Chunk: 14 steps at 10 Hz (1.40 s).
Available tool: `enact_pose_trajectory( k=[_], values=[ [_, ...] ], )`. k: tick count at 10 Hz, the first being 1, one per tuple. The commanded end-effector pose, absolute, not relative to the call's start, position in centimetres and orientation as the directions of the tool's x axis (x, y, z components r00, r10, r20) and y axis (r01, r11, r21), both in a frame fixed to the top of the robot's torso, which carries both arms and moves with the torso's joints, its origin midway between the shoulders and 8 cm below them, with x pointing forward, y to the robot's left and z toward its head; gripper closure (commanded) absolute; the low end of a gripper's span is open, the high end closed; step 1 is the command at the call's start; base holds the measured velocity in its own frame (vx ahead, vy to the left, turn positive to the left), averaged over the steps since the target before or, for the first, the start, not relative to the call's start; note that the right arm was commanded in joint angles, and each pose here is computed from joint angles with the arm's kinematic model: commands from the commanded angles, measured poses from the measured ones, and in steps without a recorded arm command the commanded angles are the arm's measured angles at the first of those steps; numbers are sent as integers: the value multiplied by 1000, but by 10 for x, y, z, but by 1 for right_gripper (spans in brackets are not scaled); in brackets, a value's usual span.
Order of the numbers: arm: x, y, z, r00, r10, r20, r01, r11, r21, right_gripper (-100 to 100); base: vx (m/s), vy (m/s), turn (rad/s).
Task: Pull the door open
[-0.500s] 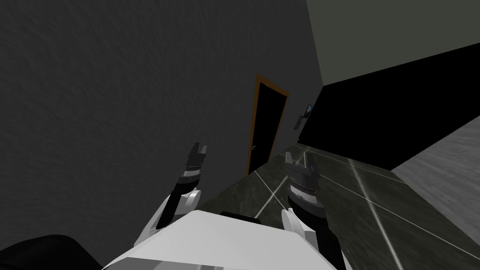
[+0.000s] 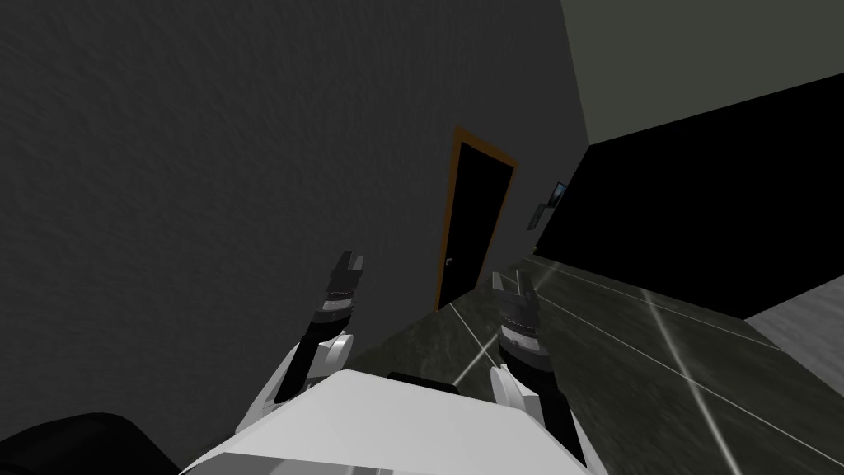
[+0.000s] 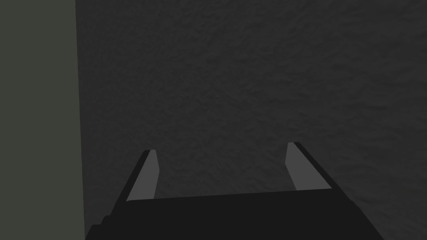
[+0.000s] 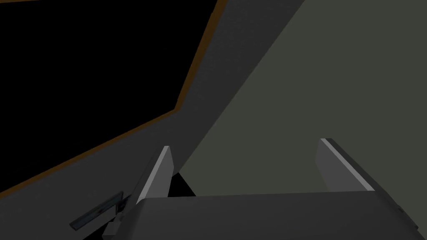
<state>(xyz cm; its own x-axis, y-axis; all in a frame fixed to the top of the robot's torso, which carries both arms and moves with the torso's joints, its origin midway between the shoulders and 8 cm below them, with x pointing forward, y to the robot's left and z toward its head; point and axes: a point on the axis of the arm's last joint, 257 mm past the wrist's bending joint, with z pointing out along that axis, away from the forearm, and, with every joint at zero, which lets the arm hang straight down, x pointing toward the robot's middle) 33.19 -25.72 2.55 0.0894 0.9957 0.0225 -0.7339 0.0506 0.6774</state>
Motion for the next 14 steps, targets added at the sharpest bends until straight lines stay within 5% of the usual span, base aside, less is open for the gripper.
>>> enact_pose_trajectory(
  k=[1, 14],
  values=[
    [342, -254, 11, 73, 997, 21, -716, 38, 697, -100, 54, -75, 125],
    [397, -250, -103, -13, 1000, 15, -559, -19, 829, -100, 48, -68, 105]
  ],
)
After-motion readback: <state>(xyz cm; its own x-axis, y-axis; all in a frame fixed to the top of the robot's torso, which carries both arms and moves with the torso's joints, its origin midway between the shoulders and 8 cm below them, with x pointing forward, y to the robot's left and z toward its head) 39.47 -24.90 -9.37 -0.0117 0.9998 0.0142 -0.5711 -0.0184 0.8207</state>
